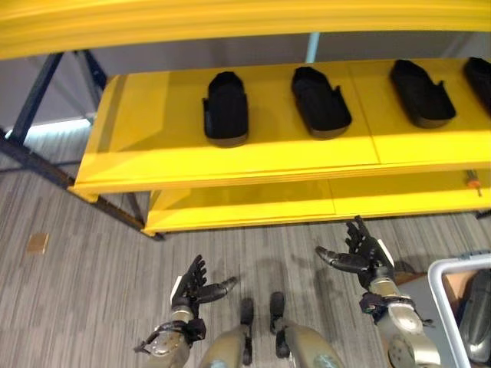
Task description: Move parts from the plastic box to the shelf.
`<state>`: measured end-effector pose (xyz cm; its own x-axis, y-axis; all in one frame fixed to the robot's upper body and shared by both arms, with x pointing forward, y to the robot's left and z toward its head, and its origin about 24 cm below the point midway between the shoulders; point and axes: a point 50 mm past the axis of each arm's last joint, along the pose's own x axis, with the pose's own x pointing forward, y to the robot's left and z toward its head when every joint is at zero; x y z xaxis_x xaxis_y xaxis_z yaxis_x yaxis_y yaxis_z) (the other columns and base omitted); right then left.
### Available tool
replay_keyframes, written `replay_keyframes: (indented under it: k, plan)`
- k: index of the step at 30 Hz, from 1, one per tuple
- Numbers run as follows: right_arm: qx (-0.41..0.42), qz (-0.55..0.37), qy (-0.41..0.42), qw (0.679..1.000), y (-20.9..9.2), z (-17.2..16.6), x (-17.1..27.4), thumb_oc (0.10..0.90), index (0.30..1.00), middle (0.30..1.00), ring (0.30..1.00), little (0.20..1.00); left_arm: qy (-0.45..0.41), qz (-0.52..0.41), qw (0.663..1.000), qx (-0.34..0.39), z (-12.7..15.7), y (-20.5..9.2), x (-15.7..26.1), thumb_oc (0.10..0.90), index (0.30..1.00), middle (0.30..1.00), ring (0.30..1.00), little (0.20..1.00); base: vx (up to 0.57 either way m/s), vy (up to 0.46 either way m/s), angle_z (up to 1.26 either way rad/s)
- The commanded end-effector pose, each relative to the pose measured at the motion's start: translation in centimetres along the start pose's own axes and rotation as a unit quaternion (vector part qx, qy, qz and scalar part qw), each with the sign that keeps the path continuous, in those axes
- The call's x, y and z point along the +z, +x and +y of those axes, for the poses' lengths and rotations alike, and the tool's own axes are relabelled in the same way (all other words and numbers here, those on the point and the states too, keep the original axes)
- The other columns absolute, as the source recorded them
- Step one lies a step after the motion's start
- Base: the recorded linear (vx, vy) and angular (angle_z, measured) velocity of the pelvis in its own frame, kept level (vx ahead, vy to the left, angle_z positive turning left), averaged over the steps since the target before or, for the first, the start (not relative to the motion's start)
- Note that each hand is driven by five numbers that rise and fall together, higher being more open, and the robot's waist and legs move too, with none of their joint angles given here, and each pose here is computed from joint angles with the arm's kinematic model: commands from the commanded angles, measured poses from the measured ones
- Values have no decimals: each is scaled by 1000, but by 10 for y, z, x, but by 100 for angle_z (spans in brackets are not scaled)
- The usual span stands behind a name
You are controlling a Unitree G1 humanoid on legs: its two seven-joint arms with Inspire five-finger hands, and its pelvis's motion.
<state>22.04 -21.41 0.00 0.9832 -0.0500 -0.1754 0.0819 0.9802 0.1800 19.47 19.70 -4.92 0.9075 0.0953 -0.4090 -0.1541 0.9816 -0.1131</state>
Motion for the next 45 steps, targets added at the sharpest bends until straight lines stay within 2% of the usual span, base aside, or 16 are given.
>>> replay_keyframes:
  k: [1, 14, 19, 24, 31, 40, 45]
  plan:
    - [43, -87, -15, 995, 6, 13, 33, 900, 1000, 1000, 1000, 1000, -4, -104, 994, 14, 11, -2, 38, 900, 1000, 1000, 1000, 1000, 56, 46, 4]
    - [69, -95, -22, 993, 13, 28, 39, 900, 1000, 1000, 1000, 1000, -7, -113, 993, 23, 13, 0, 45, 900, 1000, 1000, 1000, 1000, 66, 78, -22]
    - [80, -133, -38, 987, 17, 36, 56, 900, 1000, 1000, 1000, 1000, 14, -133, 991, 20, 15, 4, 58, 900, 1000, 1000, 1000, 1000, -39, 28, 1]
    - [73, -163, -39, 983, 27, 44, 71, 900, 1000, 1000, 1000, 1000, 2, -150, 988, 30, 14, 8, 68, 900, 1000, 1000, 1000, 1000, 17, -157, 7]
    - [76, -172, -45, 981, 31, 45, 80, 900, 1000, 1000, 1000, 1000, -3, -136, 990, 37, 16, 5, 59, 900, 1000, 1000, 1000, 1000, 86, -262, -2]
    - [67, -297, -66, 950, 34, 49, 144, 900, 1000, 1000, 1000, 1000, -3, -129, 992, 8, 3, 7, 58, 900, 1000, 1000, 1000, 1000, 44, -189, -4]
    - [74, -393, -100, 911, 30, 58, 197, 900, 1000, 1000, 1000, 1000, -6, -140, 990, 0, 0, 5, 63, 900, 1000, 1000, 1000, 1000, 5, -27, -4]
